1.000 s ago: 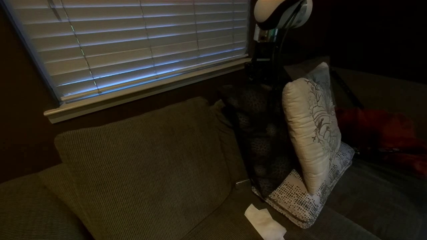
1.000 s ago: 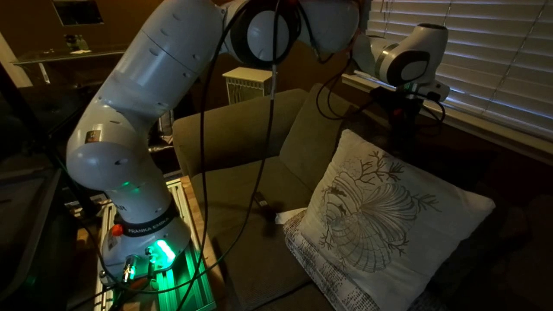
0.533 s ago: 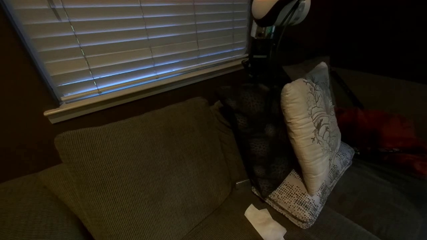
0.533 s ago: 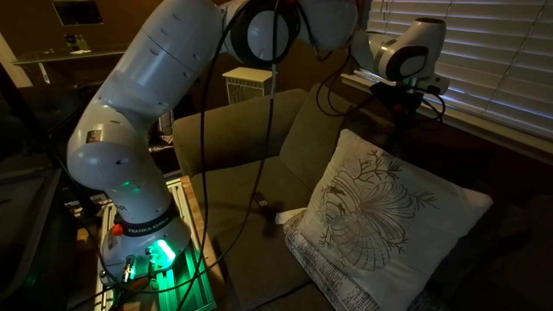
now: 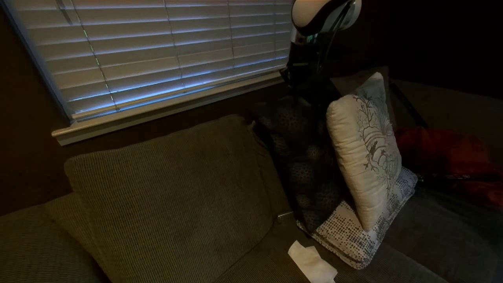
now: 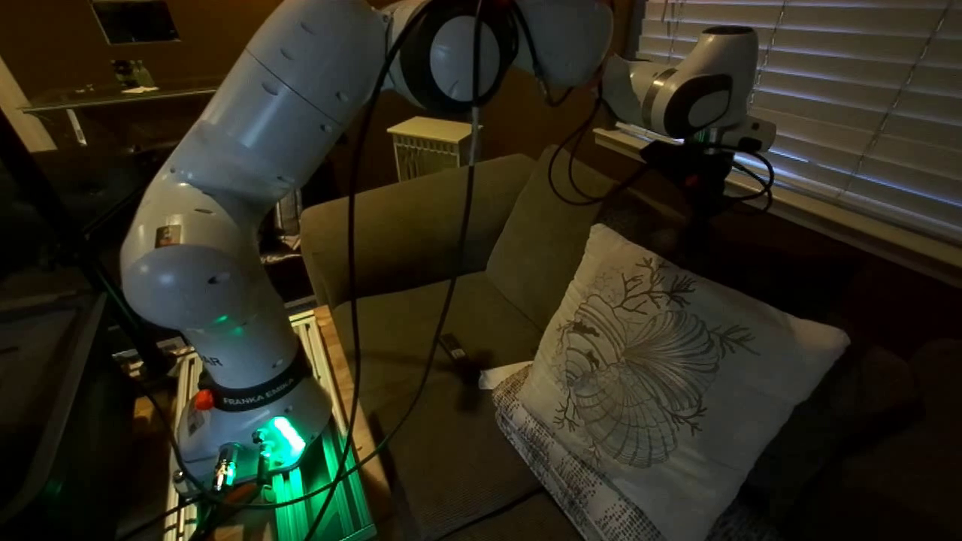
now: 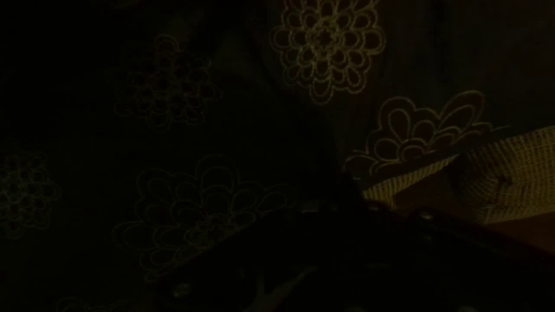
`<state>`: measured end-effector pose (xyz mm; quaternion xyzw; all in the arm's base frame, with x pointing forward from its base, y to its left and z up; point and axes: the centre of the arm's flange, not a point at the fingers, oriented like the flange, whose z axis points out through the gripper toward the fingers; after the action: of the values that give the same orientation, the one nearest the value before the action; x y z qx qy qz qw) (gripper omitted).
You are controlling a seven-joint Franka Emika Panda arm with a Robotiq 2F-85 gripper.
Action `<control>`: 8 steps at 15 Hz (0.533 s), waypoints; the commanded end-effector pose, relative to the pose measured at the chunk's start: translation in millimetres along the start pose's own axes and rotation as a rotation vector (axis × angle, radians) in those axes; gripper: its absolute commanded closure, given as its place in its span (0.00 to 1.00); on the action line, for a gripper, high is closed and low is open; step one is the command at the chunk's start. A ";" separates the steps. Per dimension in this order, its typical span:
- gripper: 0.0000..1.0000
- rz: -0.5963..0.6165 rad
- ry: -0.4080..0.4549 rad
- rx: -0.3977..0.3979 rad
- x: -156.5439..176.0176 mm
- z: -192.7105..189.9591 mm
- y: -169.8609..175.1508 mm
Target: Move the black and white pillows to the left side of the sofa.
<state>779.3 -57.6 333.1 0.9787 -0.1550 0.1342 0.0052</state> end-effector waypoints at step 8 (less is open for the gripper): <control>0.99 -0.064 0.142 0.110 -9.7 -39.1 -10.4</control>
<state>780.9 -55.4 337.0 0.9750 -0.1396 0.1727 -0.0032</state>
